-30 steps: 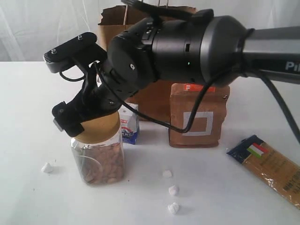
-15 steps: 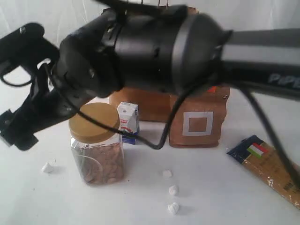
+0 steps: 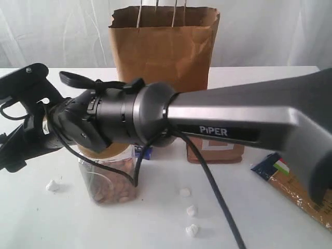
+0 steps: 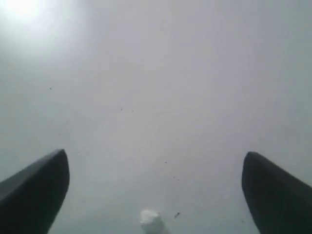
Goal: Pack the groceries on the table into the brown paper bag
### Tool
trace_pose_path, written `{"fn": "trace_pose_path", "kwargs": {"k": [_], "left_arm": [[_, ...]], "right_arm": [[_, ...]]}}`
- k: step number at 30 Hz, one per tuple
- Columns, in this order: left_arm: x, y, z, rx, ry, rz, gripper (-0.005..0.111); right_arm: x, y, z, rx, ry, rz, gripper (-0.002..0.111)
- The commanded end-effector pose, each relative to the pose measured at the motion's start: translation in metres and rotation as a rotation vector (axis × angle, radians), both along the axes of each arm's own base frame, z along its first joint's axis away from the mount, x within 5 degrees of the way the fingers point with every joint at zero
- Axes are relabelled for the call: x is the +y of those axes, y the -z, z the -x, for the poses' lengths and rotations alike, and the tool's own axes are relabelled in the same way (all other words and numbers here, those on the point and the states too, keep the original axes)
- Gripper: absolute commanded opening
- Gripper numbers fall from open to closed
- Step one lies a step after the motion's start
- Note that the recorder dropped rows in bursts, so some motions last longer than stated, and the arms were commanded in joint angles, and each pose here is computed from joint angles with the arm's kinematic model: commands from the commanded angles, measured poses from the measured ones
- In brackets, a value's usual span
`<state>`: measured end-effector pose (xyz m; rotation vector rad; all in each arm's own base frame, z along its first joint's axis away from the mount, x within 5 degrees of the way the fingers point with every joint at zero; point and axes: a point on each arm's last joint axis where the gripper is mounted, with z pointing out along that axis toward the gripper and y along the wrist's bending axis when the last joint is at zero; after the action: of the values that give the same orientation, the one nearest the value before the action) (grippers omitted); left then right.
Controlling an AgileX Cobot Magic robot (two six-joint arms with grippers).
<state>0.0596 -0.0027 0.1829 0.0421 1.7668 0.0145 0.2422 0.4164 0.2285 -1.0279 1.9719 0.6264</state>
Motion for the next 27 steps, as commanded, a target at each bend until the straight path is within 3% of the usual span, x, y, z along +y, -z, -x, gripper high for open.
{"fn": "trace_pose_path", "kwargs": {"k": [1,5,14,22,24,27], "left_arm": [[0.000,0.000,0.000,-0.010,0.004,0.002,0.000],[-0.001,0.000,0.000,-0.010,0.012,0.002,0.000],[-0.002,0.000,0.000,-0.010,0.026,0.002,0.000],[-0.002,0.000,0.000,-0.010,0.026,0.002,0.000],[-0.002,0.000,0.000,-0.010,0.026,0.002,0.000],[-0.002,0.000,0.000,-0.010,0.026,0.002,0.000]], "right_arm": [[-0.013,0.022,0.007,0.230,0.113,0.161,0.088],[-0.028,0.017,0.020,0.277,0.095,0.354,0.088],[-0.056,-0.018,0.038,0.289,0.087,0.534,0.088],[-0.058,-0.062,0.055,0.241,0.095,0.371,0.088],[-0.054,-0.053,0.081,0.325,0.133,0.408,0.088],[-0.029,-0.036,0.141,0.298,0.008,0.397,0.088]]}}
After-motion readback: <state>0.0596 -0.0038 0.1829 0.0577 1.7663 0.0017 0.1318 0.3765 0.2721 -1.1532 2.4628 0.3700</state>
